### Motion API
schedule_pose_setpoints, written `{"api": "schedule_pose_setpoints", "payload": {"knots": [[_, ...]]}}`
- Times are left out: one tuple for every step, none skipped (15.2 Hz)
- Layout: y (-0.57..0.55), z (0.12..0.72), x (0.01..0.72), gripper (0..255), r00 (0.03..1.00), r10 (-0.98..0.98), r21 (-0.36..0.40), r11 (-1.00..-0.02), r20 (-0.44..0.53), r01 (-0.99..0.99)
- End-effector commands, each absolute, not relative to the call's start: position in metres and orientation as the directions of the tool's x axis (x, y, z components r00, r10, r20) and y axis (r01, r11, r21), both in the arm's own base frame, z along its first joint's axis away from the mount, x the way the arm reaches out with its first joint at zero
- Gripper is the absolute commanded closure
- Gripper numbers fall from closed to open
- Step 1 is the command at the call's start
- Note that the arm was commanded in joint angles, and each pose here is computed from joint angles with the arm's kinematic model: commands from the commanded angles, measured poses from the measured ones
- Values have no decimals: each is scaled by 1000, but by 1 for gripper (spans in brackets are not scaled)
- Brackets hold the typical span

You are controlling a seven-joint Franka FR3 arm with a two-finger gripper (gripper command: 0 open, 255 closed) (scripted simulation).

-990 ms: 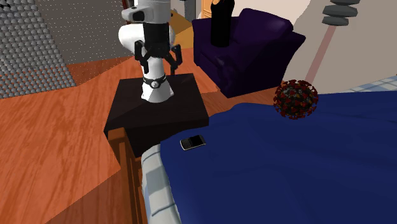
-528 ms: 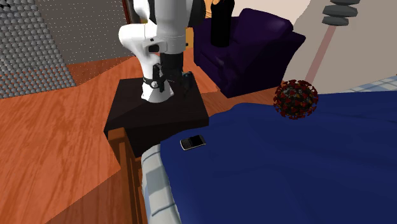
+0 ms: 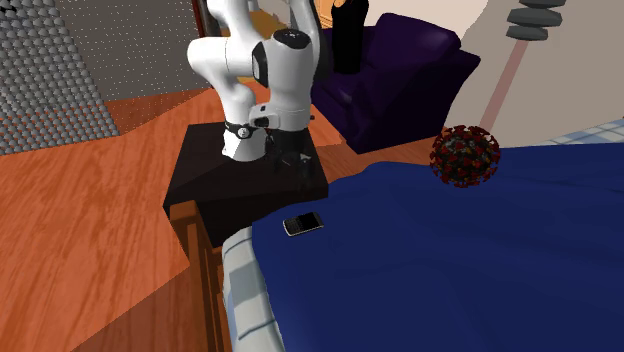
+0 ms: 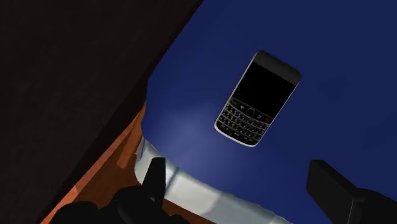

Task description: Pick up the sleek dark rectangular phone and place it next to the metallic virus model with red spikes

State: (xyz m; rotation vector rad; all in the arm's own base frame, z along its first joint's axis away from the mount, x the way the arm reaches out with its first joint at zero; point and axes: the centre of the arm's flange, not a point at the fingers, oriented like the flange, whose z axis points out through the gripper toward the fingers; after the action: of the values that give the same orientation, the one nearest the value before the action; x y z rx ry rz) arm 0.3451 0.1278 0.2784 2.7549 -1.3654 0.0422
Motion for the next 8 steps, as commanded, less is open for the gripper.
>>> {"api": "schedule_pose_setpoints", "payload": {"knots": [[139,254,355,0,543,-839,45,-541,46,-840],[143,242,358,0,512,-858,47,-511,43,-859],[147,230,362,0,482,-875,49,-480,40,-876],[151,218,365,0,450,-892,50,-448,37,-892],[155,206,369,0,418,-908,52,-416,34,-908],[159,193,373,0,386,-922,54,-384,31,-922],[162,181,377,0,353,-935,56,-351,29,-935],[164,174,379,0,332,-943,58,-330,27,-942]]}}
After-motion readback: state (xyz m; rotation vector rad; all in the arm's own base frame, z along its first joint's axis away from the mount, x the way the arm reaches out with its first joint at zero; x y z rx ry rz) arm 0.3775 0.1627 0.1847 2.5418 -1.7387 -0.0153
